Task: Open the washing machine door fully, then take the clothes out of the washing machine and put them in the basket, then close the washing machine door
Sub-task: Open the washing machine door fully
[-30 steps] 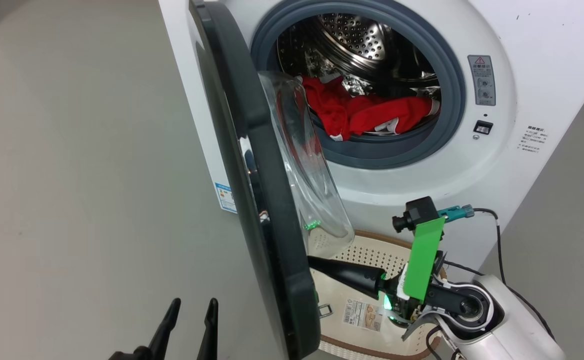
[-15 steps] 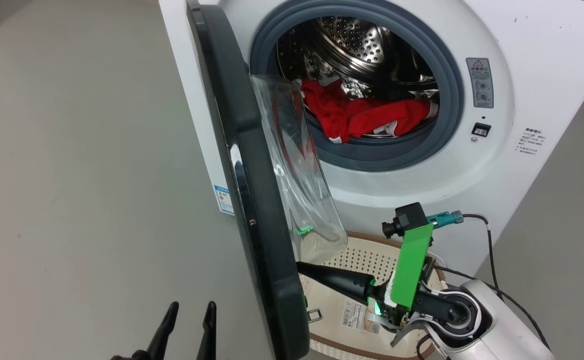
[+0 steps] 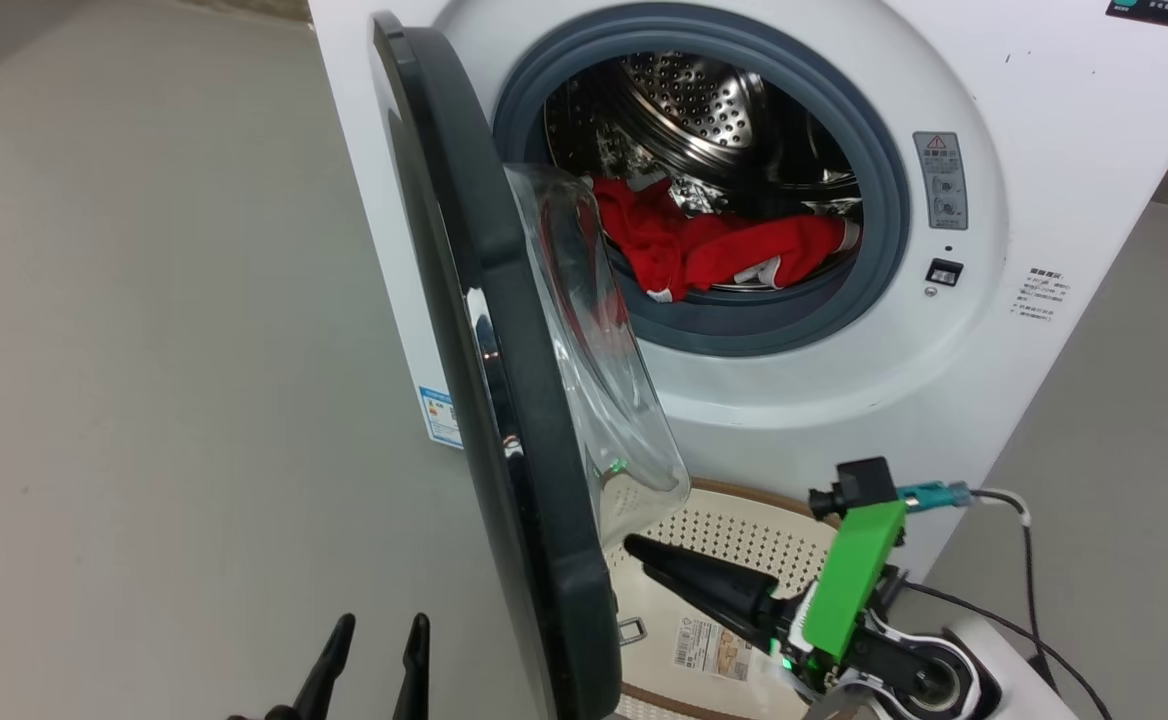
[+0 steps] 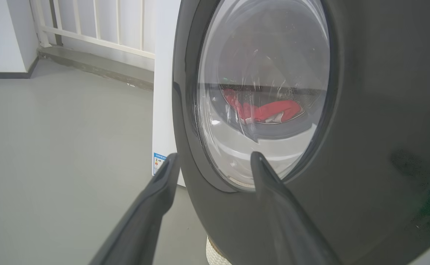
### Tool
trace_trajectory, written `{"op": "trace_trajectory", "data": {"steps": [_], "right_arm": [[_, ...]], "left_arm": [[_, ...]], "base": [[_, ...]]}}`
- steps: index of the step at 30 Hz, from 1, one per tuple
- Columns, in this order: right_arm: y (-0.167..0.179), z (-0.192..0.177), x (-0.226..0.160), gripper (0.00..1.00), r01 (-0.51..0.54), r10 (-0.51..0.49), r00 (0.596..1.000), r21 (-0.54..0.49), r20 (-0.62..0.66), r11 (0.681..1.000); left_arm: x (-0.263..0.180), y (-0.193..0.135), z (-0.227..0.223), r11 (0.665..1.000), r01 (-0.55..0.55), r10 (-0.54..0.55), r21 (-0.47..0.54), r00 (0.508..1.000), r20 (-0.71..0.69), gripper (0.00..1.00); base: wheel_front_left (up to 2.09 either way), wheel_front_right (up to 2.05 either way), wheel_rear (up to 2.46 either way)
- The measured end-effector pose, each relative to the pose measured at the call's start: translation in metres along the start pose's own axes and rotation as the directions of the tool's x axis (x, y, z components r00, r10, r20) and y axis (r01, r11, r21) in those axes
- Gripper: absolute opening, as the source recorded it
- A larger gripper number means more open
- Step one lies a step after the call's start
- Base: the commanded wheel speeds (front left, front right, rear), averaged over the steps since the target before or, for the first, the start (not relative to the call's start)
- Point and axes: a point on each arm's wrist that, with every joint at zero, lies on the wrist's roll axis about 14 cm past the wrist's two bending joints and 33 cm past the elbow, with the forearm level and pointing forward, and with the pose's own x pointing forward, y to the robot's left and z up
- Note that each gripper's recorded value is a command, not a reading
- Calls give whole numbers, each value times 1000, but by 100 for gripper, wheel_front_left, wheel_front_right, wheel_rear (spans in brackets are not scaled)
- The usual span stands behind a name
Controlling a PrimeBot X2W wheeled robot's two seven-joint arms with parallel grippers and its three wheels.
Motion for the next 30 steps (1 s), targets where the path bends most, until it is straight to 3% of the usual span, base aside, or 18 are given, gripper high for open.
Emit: {"op": "trace_trajectory", "data": {"steps": [14,25,30], "right_arm": [[-61,7,-42,100,235,-220,963,-84,156,968],[-85,23,-68,100,371,-285,902,-244,326,896],[-86,36,-80,100,422,-257,870,-365,420,830]], "left_arm": [[0,-2,-2,1000,22,-22,0,1000,-3,100],[4,-7,-6,999,37,-36,5,999,-18,100],[5,-9,-7,999,44,-44,6,999,-21,100]], "base": [[0,0,0],[0,0,0],[0,0,0]]}}
